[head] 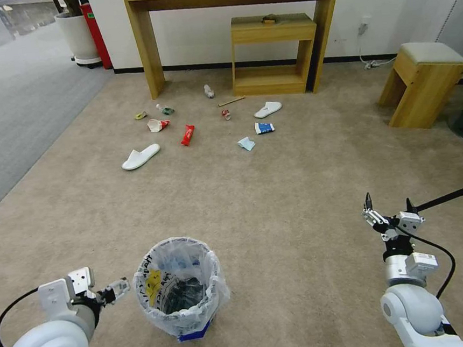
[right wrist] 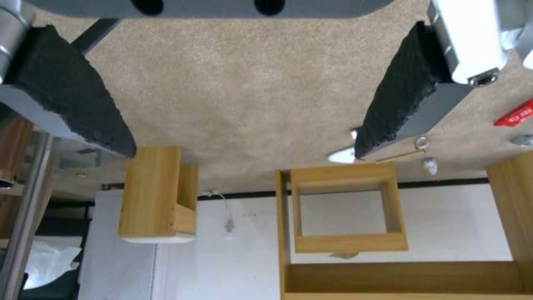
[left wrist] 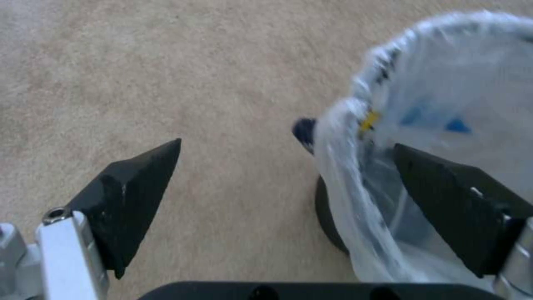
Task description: Pick up the trash bin and place the garbage on the floor into it.
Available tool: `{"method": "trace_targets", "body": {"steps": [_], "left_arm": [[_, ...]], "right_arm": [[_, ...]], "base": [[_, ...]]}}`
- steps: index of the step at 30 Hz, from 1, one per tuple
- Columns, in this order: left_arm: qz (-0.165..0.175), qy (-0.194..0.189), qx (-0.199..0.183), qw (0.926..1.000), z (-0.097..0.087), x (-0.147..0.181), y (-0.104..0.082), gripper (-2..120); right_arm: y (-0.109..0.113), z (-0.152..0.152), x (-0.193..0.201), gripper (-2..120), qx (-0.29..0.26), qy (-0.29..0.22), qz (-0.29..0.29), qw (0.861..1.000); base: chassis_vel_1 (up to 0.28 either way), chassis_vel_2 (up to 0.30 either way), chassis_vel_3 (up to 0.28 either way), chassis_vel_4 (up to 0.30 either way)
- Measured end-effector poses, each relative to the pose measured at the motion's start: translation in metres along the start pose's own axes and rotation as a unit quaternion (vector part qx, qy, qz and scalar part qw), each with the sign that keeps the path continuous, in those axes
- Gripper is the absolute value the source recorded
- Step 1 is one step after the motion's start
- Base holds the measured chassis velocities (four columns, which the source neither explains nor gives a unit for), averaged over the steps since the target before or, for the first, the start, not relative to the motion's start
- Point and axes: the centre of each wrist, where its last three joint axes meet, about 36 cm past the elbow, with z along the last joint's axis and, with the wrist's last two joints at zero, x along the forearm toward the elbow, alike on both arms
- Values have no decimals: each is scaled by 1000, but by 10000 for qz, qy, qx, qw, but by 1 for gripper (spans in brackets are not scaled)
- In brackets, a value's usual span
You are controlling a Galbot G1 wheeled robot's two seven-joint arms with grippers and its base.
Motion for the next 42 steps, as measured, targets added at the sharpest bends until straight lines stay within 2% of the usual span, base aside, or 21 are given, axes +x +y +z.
{"method": "trace_targets", "body": {"steps": [8,13,24,42], "left_arm": [[183,162,-88,9997,12,17,-7,100],[230,262,-22,9994,15,5,-11,99],[363,367,-126,9986,18,-25,-27,99],[370,520,-340,9974,16,-65,-37,99]], "right_arm": [[2,-2,4,100,88,-15,-34,10000],[2,-1,11,100,167,19,-37,9999],[-4,7,31,100,471,159,-72,9987],[-3,20,53,100,682,327,-94,9971]], "base": [[0,0,0,0],[0,0,0,0],[0,0,0,0],[0,0,0,0]]}}
